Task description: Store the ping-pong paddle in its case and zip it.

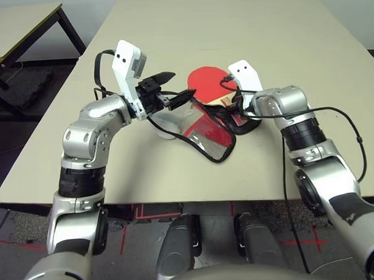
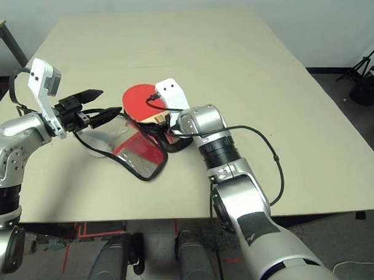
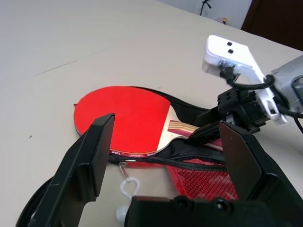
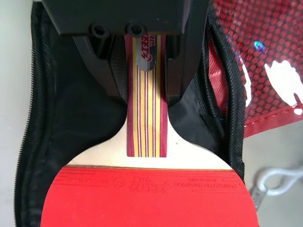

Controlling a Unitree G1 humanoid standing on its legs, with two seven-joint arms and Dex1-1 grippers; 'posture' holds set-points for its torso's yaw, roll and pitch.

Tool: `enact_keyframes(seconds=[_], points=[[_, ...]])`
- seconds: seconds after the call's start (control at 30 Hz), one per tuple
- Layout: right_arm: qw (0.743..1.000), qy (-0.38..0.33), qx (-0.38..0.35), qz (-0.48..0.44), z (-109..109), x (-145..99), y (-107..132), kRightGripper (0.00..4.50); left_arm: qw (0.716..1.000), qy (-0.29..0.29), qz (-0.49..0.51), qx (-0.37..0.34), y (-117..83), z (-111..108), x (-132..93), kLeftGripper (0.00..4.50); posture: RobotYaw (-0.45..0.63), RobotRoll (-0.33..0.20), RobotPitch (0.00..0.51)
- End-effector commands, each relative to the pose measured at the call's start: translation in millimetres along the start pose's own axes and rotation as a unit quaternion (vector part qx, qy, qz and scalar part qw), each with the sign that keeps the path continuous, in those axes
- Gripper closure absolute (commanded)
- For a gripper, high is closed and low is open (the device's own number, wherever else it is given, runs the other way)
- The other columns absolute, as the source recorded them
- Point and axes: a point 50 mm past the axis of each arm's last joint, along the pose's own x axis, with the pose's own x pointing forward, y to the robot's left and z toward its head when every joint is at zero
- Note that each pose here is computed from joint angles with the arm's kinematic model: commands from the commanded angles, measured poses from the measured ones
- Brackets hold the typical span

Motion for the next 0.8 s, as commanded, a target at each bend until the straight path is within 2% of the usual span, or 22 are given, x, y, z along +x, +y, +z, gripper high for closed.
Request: enact_keyframes(seconds=[0.03, 0.4, 0.8], points=[[1.000, -0.016, -0.012, -0.010, 9, -1, -2, 3.39, 1.000, 0.003, 0.009, -0.001, 1, -1, -7, 0.00, 0.16, 0.000, 0.108], [0.999, -0.009, -0.001, -0.032, 2, -5, -16, 3.39, 1.000, 0.005, 0.005, -0.004, 0, -2, -3, 0.00, 0.13, 0.000, 0.110], [1.000, 0.000, 0.001, -0.019, -5, -2, -6, 3.39, 1.000, 0.001, 0.001, -0.006, 0, -1, 0, 0.00, 0.13, 0.000, 0.115]])
